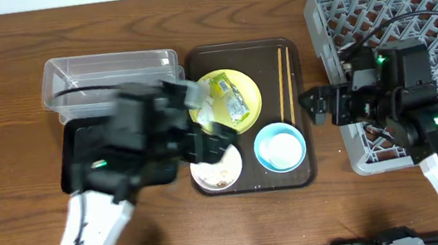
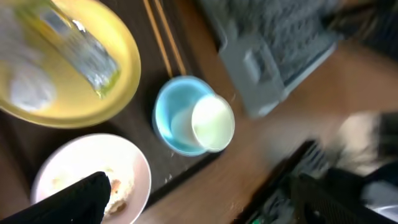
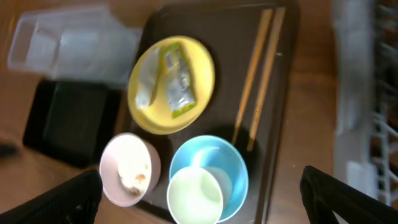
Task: Sort waste into correct bins and load items into the dishwasher rack
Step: 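Grasp the white paper cup from the blue bowl with the left gripper, then hand the white cup from the left gripper to the right gripper, then place the white cup upside down in the dish rack with right gripper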
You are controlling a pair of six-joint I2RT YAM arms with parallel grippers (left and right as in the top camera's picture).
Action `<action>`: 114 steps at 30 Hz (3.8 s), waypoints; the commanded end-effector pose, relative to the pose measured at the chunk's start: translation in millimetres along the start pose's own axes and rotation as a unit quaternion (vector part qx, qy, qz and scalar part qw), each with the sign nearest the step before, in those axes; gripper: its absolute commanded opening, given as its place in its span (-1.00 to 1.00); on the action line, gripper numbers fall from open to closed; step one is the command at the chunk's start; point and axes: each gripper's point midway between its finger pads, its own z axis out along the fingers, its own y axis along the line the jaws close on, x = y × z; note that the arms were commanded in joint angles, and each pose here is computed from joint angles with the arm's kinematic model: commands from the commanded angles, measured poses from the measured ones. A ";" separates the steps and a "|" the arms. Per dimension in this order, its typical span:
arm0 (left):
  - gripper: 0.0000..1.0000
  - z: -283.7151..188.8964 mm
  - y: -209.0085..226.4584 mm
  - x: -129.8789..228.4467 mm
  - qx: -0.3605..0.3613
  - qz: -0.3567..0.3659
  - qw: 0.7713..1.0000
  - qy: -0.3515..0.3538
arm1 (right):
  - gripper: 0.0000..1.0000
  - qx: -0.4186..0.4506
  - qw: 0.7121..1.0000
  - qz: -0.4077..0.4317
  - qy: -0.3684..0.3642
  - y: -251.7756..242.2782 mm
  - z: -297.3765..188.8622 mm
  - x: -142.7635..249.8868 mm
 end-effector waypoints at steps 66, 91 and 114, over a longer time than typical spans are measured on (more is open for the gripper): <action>-0.87 -38.1 -71.7 -41.4 0.393 -0.027 0.919 0.035 | 0.70 -0.403 0.879 -0.254 0.007 166.0 -43.5 29.7; 0.20 -37.8 -71.5 -42.5 0.392 -0.022 0.919 0.031 | -0.05 0.096 0.986 0.087 -0.104 -76.1 -59.9 -31.5; 0.21 -34.6 -68.6 -43.8 0.381 -0.025 0.924 0.027 | 0.64 0.236 0.931 0.248 0.126 -176.3 15.0 44.2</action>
